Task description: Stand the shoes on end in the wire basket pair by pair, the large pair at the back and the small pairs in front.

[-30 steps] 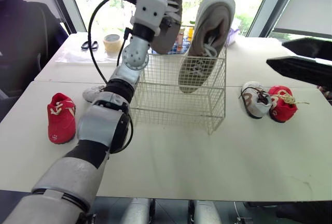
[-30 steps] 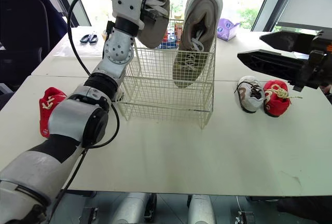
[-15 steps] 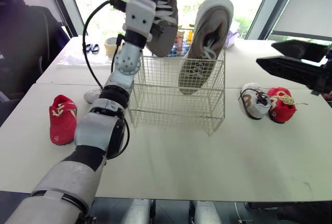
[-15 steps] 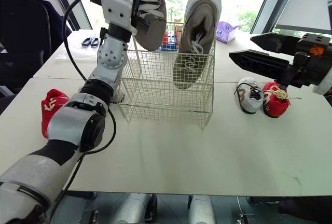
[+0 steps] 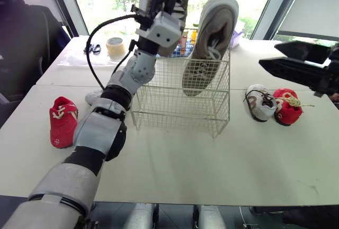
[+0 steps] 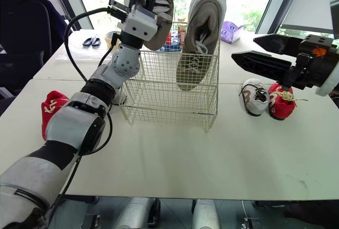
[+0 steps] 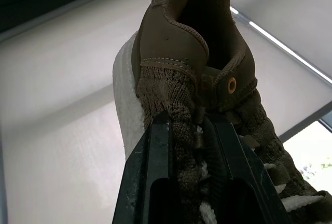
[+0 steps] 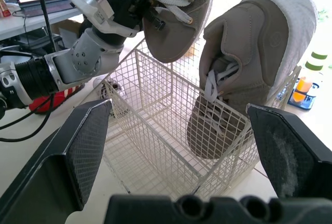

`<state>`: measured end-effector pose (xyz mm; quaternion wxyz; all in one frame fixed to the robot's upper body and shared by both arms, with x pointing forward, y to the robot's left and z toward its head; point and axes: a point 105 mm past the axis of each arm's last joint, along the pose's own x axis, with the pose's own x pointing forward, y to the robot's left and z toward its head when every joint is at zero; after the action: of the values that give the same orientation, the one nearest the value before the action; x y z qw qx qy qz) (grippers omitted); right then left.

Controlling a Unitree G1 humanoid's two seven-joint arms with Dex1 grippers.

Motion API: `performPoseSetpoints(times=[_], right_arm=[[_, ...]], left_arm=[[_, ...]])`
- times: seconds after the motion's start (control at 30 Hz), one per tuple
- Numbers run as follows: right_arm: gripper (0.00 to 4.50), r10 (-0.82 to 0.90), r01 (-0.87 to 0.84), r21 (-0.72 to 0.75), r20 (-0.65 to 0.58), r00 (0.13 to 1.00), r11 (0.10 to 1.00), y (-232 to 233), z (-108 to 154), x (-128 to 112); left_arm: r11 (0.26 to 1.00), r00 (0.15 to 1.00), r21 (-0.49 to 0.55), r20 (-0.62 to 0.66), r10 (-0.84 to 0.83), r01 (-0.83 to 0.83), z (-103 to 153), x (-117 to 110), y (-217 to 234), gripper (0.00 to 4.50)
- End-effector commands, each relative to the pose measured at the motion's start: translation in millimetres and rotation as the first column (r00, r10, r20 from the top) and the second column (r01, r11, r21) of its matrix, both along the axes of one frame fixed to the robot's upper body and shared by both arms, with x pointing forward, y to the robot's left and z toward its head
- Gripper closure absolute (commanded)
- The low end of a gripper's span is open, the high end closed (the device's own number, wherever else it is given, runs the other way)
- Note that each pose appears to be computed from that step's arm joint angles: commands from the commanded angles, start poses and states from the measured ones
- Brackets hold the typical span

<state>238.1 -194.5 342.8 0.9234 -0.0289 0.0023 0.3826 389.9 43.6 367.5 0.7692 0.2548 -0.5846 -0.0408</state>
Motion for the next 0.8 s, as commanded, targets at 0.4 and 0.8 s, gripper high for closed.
performPoseSetpoints(times=[0.4,0.8], right_arm=[[0.00,-0.011,0.011,-0.001,0.062,0.998,1.000,3,10,-10],[0.00,-0.008,0.005,0.032,0.077,0.997,0.999,3,5,-3]], left_arm=[[0.996,0.927,-0.093,-0.373,-0.043,0.008,-37,43,9,4.25],[0.931,0.782,-0.117,-0.513,-0.354,0.345,-45,38,-4,4.25]])
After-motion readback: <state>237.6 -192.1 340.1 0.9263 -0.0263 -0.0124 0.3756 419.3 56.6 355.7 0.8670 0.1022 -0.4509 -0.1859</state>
